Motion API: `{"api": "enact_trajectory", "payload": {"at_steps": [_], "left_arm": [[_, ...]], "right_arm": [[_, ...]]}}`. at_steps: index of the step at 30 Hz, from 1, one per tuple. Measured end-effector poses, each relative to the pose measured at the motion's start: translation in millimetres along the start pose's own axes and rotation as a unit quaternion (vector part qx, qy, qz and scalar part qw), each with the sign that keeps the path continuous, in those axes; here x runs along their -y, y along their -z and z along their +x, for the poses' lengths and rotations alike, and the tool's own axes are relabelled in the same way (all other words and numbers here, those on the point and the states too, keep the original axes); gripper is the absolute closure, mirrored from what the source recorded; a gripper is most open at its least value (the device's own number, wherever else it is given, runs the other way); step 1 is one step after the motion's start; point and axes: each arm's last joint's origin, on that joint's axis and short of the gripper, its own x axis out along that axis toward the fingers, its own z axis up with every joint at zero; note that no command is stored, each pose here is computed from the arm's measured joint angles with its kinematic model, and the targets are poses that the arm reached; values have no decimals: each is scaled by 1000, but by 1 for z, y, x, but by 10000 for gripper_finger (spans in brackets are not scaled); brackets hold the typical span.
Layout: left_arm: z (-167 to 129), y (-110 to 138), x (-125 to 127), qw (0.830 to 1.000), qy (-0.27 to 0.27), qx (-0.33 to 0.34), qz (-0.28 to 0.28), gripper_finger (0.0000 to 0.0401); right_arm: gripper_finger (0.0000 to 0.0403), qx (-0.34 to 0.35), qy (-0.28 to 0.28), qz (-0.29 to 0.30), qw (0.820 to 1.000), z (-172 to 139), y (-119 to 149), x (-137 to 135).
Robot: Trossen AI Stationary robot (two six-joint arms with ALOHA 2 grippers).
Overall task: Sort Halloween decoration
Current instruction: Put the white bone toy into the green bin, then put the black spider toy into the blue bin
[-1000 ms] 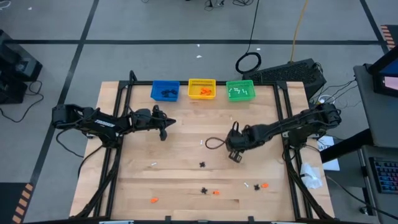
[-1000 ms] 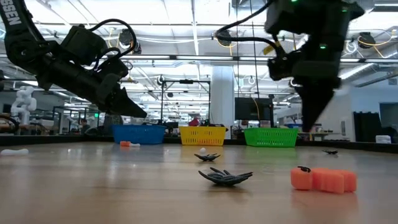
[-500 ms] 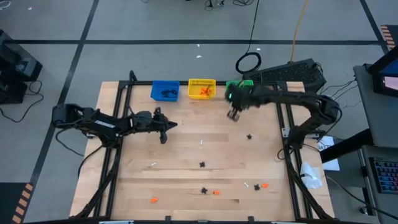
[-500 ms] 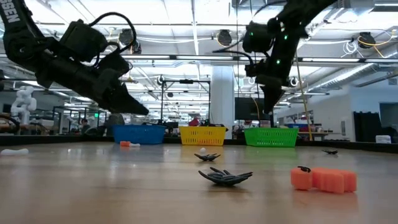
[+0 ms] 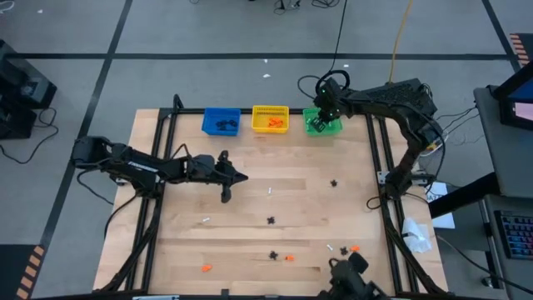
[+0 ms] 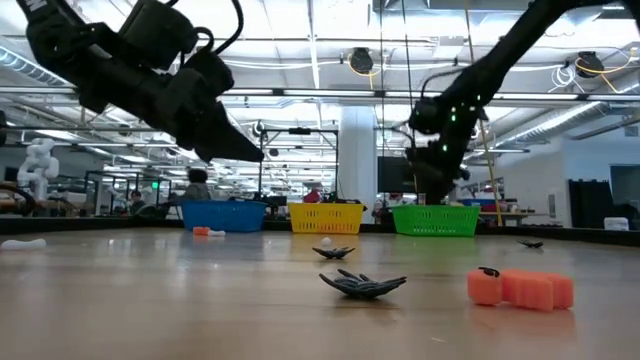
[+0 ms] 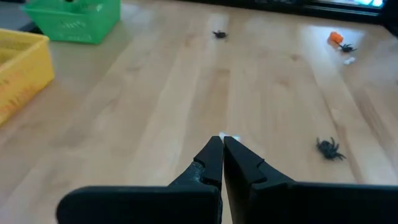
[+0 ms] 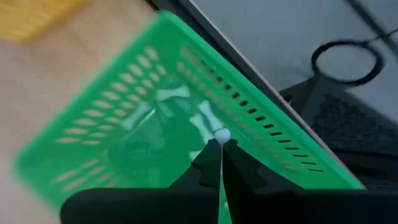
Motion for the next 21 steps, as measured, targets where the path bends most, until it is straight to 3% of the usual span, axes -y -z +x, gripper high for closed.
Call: {"api": "enact_trajectory", "payload": {"at_steps": [5,9,17,21], "left_arm": [[13,0,6,1000,7,-19,-15,396],[25,-1,11,999,13,-35,-23,396],[53,-5,19,998,21,-50,-44,394],[66,-4,27,996,43,-64,-40,372]], "right_arm": [[403,-19,-5,19,1000,27,7,14],[399,-22,-2,24,999,31,8,15],[313,21,1,16,1000,1,-2,11],[277,59,2,17,998,-25,-9,5]]}}
